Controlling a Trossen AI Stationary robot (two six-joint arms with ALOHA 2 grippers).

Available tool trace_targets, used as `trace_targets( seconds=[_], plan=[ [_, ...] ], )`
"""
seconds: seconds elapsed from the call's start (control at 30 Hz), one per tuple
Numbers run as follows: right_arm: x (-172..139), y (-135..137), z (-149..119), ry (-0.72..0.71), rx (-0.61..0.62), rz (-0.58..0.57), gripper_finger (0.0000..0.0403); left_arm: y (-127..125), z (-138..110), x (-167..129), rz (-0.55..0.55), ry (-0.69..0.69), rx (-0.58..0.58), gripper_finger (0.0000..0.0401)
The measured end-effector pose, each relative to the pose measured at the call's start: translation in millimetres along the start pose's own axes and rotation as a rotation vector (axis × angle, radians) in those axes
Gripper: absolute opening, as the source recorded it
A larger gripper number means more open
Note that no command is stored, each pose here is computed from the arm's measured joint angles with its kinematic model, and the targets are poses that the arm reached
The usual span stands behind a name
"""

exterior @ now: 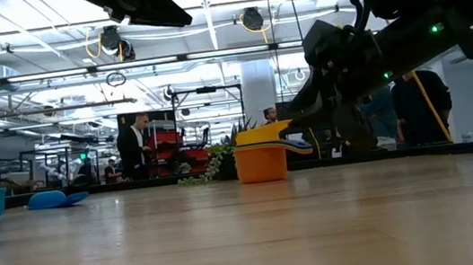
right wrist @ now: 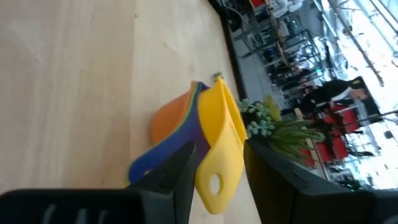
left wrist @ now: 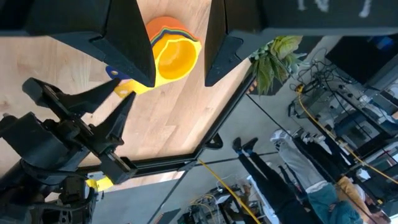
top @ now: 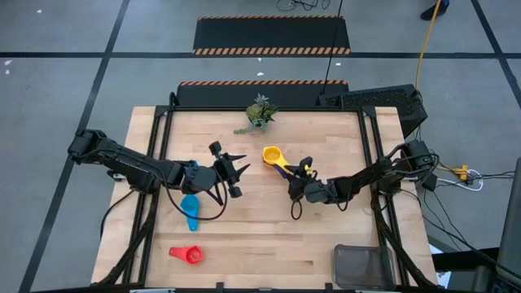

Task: Nest measuring cups in basket
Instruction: Stack the yellow measuring cups on top of the violet measuring cups

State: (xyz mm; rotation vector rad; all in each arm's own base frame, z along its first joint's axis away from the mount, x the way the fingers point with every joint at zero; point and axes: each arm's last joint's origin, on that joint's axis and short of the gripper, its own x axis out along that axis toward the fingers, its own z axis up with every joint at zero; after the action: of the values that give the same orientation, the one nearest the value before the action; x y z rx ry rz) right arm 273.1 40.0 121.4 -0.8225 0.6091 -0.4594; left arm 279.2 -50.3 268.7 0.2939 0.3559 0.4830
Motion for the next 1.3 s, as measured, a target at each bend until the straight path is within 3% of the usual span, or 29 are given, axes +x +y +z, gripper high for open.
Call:
trace_targets(
  seconds=[0.2,0.37,0.5,0.53,0.63,0.73,1.03,1.17,1.3],
  plan=[
    [0.2,2.3,0.6,-0.040,0.069,0.077,0.0130,0.0,0.0,0.0,0.000,0.000,0.000,0.0141],
    [-3.1,-6.6,3.7,-0.025,0.142,0.012,0.0130,0.0,-0.3,0.0,0.000,0.003,0.001,0.0141],
    [-13.6,-36.0,11.8,0.032,0.400,-0.143,0.0130,-0.1,-1.5,0.1,-0.001,0.012,0.005,0.0140],
    [-16.3,-45.0,13.4,0.030,0.488,-0.118,0.0130,-0.1,-1.5,0.1,-0.001,0.012,0.003,0.0141],
    [-20.8,-68.2,13.5,0.077,0.750,0.098,0.0135,-0.1,-2.0,0.0,-0.001,0.017,0.006,0.0141],
    [-22.5,-75.3,11.2,0.187,0.866,0.210,0.0164,0.9,-1.9,0.9,0.003,0.016,0.003,0.0141],
    [-7.0,-48.2,3.7,0.333,0.993,0.290,0.0310,2.6,-1.4,2.3,0.011,0.012,-0.015,0.0141],
    [2.7,-39.1,2.6,0.362,1.005,0.283,0.0341,2.4,-0.5,2.0,0.010,0.005,-0.021,0.0141],
    [10.6,-38.6,4.5,0.374,1.008,0.273,0.0345,2.3,-0.7,2.0,0.007,0.006,-0.020,0.0140]
  ],
)
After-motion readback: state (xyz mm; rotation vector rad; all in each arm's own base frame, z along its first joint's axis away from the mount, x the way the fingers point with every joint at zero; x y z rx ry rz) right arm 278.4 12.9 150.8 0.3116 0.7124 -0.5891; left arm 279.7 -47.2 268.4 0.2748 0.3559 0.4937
